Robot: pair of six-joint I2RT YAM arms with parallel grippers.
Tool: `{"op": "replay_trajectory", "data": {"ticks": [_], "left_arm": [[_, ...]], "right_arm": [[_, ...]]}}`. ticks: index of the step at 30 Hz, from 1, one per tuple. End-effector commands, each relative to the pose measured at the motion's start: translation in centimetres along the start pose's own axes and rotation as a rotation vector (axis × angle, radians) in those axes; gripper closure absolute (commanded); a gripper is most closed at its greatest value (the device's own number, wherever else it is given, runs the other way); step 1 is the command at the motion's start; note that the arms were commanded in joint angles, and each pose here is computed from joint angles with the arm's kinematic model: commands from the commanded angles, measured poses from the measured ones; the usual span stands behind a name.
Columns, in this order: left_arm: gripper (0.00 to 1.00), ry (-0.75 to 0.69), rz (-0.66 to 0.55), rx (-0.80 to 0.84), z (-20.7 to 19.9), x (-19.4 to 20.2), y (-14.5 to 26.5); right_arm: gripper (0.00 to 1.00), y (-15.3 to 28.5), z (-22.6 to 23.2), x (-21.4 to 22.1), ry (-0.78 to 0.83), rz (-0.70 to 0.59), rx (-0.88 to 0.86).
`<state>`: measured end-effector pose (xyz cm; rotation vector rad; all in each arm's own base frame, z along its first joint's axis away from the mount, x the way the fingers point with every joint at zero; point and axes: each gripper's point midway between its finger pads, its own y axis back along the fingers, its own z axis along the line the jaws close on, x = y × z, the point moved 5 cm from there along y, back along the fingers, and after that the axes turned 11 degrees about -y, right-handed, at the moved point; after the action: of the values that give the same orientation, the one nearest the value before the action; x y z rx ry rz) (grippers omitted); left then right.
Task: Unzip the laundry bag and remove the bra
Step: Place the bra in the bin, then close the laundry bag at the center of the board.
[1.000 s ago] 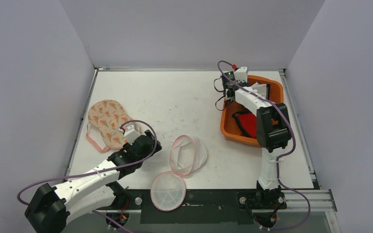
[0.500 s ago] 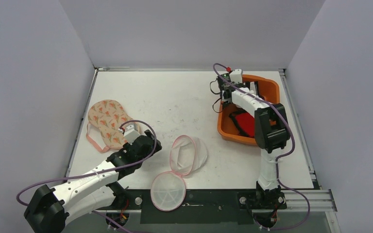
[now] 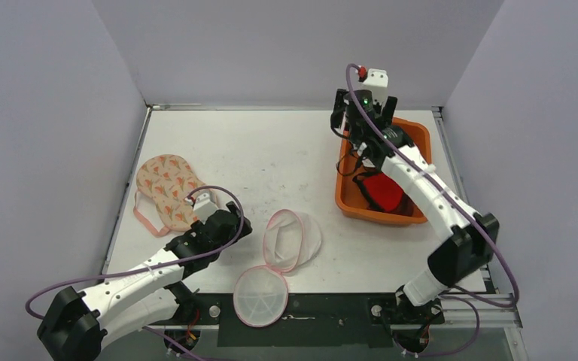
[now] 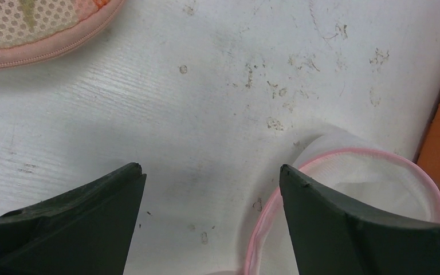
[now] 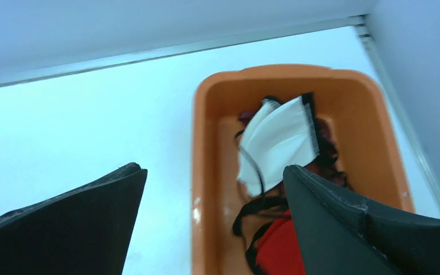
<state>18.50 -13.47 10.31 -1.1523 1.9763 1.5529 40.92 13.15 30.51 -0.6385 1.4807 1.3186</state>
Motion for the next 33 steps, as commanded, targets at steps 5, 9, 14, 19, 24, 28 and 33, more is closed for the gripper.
{"op": "replay_trajectory", "data": {"ticks": [5, 9, 14, 19, 24, 28, 33], "left_arm": [[0.13, -0.07, 0.008, 0.187, -1.1, 0.0, 1.5], [0.13, -0.081, 0.03, 0.234, -0.5, 0.8, 2.2], [0.13, -0.085, 0.06, 0.228, 0.4, 1.1, 3.1], [0.17, -0.041, 0.175, 0.216, 0.9, 3.1, 3.4], [0.18, -0.101, 0.309, 0.194, 0.9, 5.2, 3.8], [0.18, -0.178, 0.336, 0.186, 0.2, 6.2, 4.2], [0.18, -0.236, 0.373, 0.215, -0.5, 6.8, 4.7]], "right_arm": [[0.09, 12.1, 6.3, 9.4, 0.025, 0.238, -0.704], [0.12, 15.5, 7.9, 15.8, 0.174, 0.351, -0.796], [0.12, 16.1, 7.7, 19.7, 0.263, 0.412, -0.769], [0.2, 14.9, 6.6, 22.6, 0.328, 0.467, -0.704], [0.3, 13.8, 6.1, 24.6, 0.369, 0.486, -0.652], [0.49, 13.3, 6.3, 25.8, 0.387, 0.511, -0.643], [0.87, 13.2, 6.1, 25.2, 0.335, 0.484, -0.632]]}}
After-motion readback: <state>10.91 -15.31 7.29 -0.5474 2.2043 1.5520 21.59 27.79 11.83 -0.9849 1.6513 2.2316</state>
